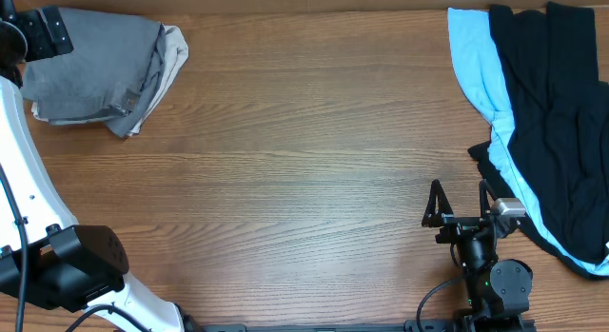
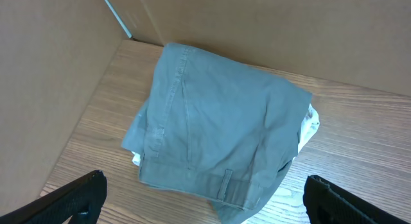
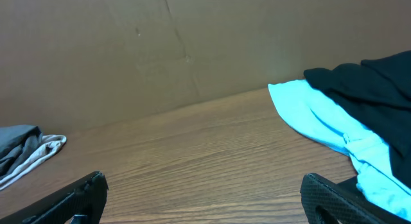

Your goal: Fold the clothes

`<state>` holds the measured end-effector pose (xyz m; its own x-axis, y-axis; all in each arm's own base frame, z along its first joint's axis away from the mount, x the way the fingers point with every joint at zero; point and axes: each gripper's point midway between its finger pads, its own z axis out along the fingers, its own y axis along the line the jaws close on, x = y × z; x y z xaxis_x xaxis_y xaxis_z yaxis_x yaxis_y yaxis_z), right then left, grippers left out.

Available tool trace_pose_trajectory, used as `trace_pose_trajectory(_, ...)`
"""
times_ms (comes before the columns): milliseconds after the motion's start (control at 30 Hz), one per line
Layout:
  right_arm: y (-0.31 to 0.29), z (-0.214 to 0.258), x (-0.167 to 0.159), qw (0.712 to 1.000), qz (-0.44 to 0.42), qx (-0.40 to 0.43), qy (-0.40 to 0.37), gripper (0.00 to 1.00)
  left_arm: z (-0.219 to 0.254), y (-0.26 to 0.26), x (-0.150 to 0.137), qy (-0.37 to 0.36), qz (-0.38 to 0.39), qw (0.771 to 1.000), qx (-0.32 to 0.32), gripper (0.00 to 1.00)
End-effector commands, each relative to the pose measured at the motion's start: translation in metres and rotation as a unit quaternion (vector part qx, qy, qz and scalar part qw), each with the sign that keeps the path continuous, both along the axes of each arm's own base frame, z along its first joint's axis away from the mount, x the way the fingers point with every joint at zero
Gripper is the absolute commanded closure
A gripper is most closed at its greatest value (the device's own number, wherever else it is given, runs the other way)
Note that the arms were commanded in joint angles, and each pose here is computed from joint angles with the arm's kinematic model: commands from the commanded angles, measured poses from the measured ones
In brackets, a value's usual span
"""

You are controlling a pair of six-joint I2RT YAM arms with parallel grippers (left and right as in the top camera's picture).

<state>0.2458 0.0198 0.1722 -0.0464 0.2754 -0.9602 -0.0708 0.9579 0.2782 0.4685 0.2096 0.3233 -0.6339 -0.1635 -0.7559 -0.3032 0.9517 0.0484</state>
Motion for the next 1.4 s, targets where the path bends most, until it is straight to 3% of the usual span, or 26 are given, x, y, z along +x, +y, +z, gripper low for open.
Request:
trace_pose_trajectory(0, -0.002, -0.002, 0.0, 1.0, -0.005, -0.001, -0.002, 0.0, -0.001, -0.001, 0.001, -0.003, 0.003, 1.0, -0.008, 0.0)
trace_pose_trajectory(600, -0.002, -0.002, 0.0, 1.0, -0.005, -0.001, -0.002, 0.0, -0.001, -0.001, 0.0, -0.002, 0.004, 1.0, -0.007, 0.0)
trace_pose_trajectory(733, -0.002, -0.002, 0.0, 1.0, -0.005, -0.001, -0.002, 0.0, 0.024, -0.009, -0.008, -0.025, 0.0, 1.0, 0.004, 0.0)
trace_pose_trajectory(900, -0.002, -0.002, 0.0, 1.0, -0.005, -0.001, -0.002, 0.0, 0.074, -0.048, -0.028, -0.073, -0.029, 0.997, 0.024, 0.0)
trace_pose_trajectory(1067, -0.002, -0.002, 0.0, 1.0, -0.005, -0.001, -0.002, 0.0, 0.11, -0.119, -0.068, -0.111, -0.091, 0.989, 0.036, 0.0)
trace_pose_trajectory(1367, -0.002, -0.002, 0.0, 1.0, -0.005, -0.001, -0.002, 0.0, 0.103, -0.176, -0.143, -0.163, -0.146, 0.975, 0.048, 0.0)
